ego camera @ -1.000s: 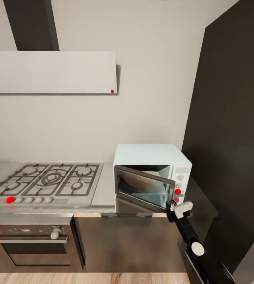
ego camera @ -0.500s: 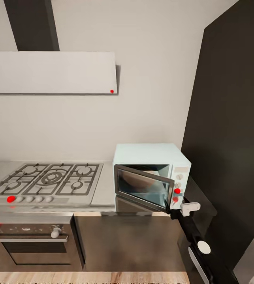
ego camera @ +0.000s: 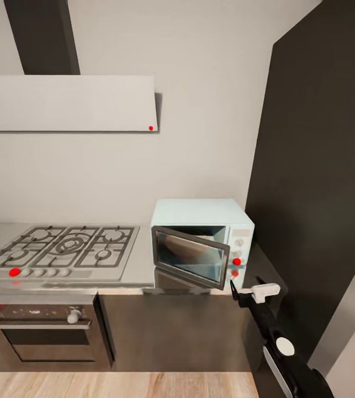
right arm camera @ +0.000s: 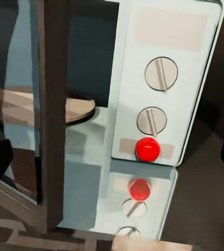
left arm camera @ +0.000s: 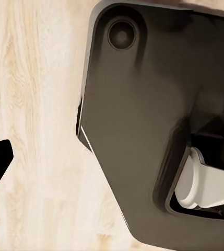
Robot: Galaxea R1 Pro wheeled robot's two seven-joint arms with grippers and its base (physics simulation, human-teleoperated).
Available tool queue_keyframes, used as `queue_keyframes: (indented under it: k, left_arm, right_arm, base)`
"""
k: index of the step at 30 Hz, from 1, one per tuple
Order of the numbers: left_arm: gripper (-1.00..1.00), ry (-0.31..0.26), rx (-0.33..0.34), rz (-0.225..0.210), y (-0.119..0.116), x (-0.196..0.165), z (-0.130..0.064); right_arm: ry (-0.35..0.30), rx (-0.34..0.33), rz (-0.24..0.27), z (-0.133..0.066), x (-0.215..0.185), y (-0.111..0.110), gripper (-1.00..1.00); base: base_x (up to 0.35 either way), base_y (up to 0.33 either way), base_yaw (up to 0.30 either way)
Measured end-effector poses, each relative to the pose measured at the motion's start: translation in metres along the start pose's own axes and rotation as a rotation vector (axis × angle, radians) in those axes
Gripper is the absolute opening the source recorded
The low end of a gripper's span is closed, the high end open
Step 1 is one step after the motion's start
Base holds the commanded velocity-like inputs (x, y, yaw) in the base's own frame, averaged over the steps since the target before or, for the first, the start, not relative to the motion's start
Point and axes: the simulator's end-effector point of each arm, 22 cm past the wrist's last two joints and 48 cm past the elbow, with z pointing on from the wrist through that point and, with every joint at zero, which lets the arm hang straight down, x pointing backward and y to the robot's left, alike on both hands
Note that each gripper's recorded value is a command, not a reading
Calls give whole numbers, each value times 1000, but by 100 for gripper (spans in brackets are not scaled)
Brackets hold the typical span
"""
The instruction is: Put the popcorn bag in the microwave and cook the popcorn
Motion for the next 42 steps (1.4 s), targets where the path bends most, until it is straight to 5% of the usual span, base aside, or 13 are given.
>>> queue_keyframes:
  k: [8,31,35,42]
  left_arm:
    - [100,1,0,0,0,0,0]
    - [100,1,-2,0,1,0,0]
    - [100,1,-2,0,1,0,0]
    - [100,2,-2,0,1,0,0]
  right_arm:
    - [3,40,12,0,0,-16,100]
    - [-9,35,13,2,-6,-15,100]
    - [-10,20,12,2,-7,-11,100]
    - [-11,-99,20,1,-7,8,100]
  base:
    - [73,-85,0]
    - [188,0,0]
    - [0,0,0]
    - [0,0,0]
